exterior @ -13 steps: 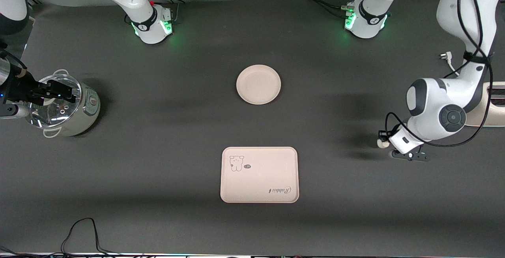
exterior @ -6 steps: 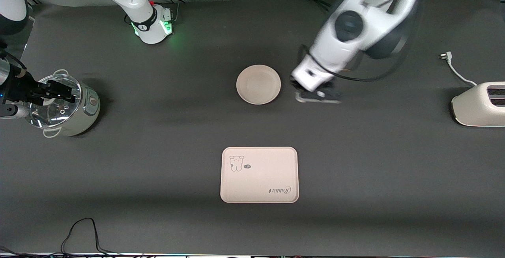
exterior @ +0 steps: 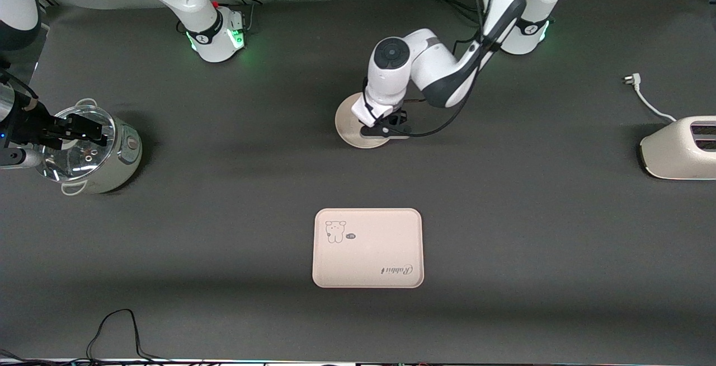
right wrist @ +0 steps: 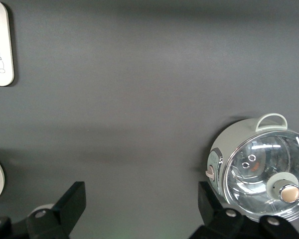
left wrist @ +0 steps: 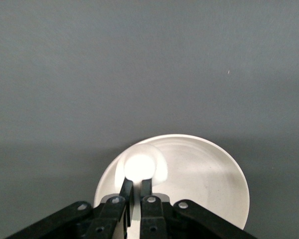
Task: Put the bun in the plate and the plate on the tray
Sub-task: 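Carry the bun with the left gripper over the round white plate, then release the bun onto the plate and withdraw the left gripper, then move the right gripper toward the plate rim while the left gripper rests, then grasp the plate rim with the right gripper and lift it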
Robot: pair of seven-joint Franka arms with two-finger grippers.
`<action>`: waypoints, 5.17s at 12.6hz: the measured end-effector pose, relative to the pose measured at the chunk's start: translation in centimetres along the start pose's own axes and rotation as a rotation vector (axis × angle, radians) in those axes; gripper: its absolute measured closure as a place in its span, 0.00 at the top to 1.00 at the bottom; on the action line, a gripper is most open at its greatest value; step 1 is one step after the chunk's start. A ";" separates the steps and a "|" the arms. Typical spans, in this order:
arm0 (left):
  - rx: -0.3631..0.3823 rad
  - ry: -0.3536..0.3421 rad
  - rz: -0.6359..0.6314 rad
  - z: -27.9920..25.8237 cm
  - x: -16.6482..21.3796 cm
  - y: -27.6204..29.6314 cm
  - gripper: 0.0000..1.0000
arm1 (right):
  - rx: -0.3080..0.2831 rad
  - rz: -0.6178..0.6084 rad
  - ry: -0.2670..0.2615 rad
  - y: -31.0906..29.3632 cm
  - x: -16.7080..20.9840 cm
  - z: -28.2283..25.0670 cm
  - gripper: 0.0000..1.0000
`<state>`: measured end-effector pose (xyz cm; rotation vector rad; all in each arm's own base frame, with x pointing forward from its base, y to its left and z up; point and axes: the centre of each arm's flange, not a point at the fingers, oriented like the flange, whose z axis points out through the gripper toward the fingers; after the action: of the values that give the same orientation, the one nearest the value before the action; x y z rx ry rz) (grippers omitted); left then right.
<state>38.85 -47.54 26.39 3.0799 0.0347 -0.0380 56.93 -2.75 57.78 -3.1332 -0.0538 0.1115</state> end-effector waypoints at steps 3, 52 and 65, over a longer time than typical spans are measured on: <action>0.001 -0.015 -0.042 1.5 0.4 0.6 0.10 | 0.000 0.000 -0.001 0.0 0.0 0.1 1.00; 0.110 -0.047 0.045 -33.6 21.4 -44.7 1.00 | 0.282 0.110 0.163 -40.9 -16.9 36.4 1.00; 0.110 -0.045 0.050 -33.6 21.5 -44.8 1.00 | 0.205 0.078 0.139 -40.4 -19.8 42.8 1.00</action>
<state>60.05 -0.34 56.69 3.1870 -0.0474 -0.1107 32.71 37.18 16.75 -2.9289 0.0760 -0.0953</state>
